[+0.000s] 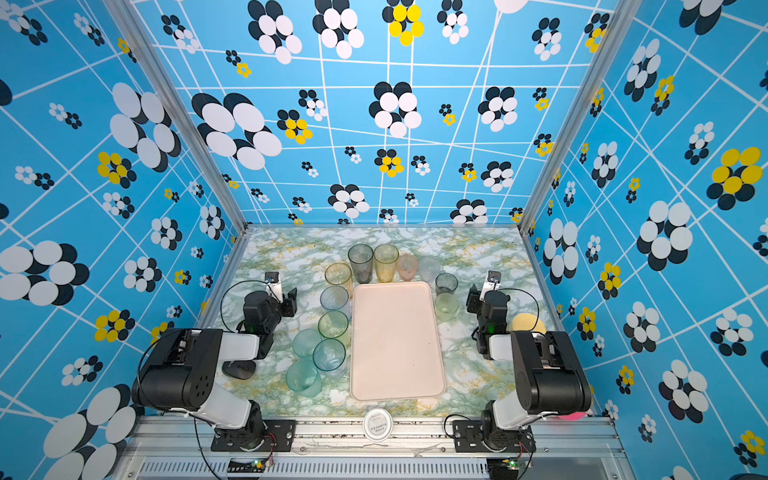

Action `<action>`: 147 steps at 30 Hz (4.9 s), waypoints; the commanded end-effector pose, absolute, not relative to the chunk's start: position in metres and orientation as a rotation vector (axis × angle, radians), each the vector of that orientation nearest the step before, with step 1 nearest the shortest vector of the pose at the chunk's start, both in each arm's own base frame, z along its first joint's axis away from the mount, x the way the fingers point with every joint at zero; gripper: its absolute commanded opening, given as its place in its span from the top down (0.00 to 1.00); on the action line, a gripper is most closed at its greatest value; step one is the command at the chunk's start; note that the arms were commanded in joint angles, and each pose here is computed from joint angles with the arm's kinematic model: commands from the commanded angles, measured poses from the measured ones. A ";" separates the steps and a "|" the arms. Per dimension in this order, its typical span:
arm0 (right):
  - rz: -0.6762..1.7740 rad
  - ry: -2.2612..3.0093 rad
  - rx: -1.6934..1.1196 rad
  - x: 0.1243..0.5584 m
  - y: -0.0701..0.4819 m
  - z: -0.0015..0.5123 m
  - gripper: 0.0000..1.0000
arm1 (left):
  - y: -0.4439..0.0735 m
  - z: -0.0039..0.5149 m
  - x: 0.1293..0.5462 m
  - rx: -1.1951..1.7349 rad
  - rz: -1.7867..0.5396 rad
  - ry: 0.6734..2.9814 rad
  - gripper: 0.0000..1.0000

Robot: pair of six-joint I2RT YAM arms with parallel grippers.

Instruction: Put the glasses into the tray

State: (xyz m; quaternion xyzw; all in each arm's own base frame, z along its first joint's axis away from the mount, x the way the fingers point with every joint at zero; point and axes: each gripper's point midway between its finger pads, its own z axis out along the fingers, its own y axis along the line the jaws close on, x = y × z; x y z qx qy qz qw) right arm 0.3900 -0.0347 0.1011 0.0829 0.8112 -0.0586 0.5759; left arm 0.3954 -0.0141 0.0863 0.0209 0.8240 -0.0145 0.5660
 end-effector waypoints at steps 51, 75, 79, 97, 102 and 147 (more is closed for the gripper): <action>0.258 2.714 0.195 0.333 0.052 0.115 0.75 | -0.059 0.218 0.334 -0.070 -0.143 2.227 0.73; 0.161 2.812 0.150 0.341 0.061 0.088 0.79 | -0.057 0.201 0.334 -0.060 -0.130 2.252 0.73; 0.140 2.812 0.157 0.343 0.059 0.088 0.79 | -0.054 0.199 0.335 -0.063 -0.125 2.256 0.72; 0.013 2.800 0.144 0.343 0.053 0.090 0.93 | -0.049 0.190 0.336 -0.075 -0.123 2.271 0.74; -0.019 2.753 0.131 0.340 0.050 0.109 0.97 | -0.049 0.189 0.336 -0.074 -0.122 2.277 0.74; 0.074 2.669 -0.602 0.399 0.310 0.110 0.98 | -0.056 0.181 0.335 -0.058 -0.165 2.300 0.75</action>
